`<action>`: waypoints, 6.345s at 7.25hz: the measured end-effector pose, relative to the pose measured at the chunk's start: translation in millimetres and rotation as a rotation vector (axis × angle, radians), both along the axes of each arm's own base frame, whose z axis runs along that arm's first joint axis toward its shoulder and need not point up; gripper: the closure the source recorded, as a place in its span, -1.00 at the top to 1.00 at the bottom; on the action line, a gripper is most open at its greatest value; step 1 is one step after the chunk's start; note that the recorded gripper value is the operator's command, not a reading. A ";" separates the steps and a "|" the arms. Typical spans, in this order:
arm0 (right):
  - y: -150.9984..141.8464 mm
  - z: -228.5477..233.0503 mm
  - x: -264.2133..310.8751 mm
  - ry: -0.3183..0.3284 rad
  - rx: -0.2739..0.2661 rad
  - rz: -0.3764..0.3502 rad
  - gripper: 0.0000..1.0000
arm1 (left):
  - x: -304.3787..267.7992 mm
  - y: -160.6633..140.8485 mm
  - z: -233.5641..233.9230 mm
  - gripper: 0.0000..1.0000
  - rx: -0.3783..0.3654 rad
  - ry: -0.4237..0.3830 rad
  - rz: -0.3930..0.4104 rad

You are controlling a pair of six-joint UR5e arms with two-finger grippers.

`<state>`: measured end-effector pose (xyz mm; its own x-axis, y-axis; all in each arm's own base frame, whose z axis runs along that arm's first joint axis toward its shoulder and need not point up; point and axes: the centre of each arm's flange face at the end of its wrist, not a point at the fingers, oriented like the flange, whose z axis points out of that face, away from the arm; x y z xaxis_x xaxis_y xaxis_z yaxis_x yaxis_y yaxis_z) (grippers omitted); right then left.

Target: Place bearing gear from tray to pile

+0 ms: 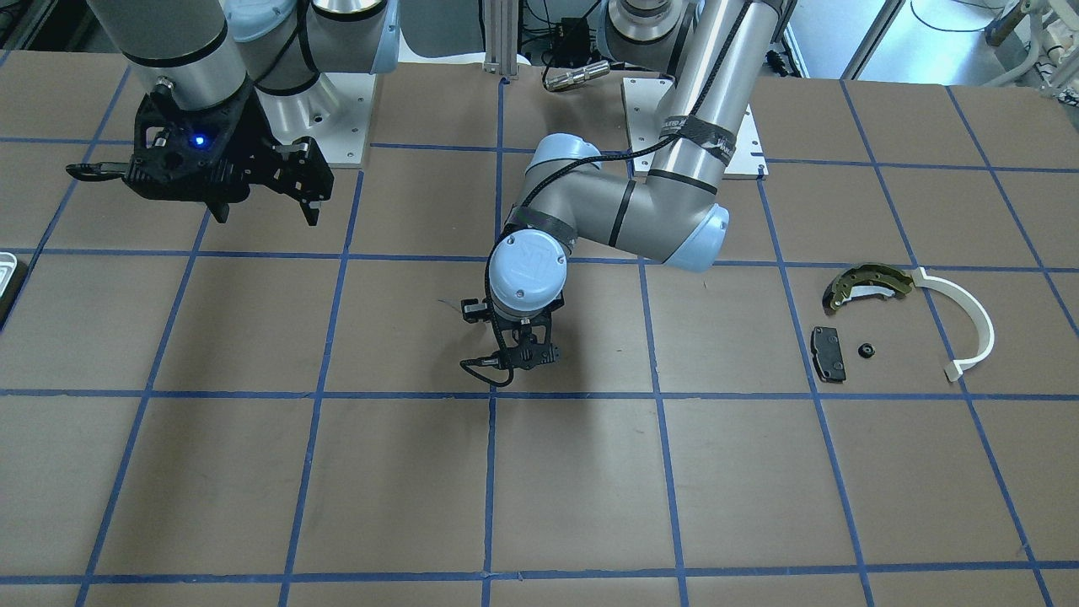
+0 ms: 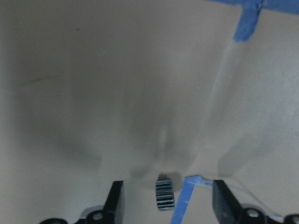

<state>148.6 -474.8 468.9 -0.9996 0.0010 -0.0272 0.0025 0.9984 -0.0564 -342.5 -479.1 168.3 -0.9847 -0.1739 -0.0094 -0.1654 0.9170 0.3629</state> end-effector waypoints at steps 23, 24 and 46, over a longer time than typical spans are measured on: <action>8.8 19.1 -11.0 0.020 -0.030 0.077 1.00 | 567.2 -92.8 79.8 -1.00 0.030 -0.032 -0.231; 8.8 18.8 -10.9 0.019 -0.029 0.077 1.00 | 568.7 -94.0 69.6 -1.00 0.041 -0.024 -0.231; 8.9 17.1 -10.7 0.010 -0.027 0.079 1.00 | 545.1 -130.8 102.1 1.00 -0.066 -0.019 -0.173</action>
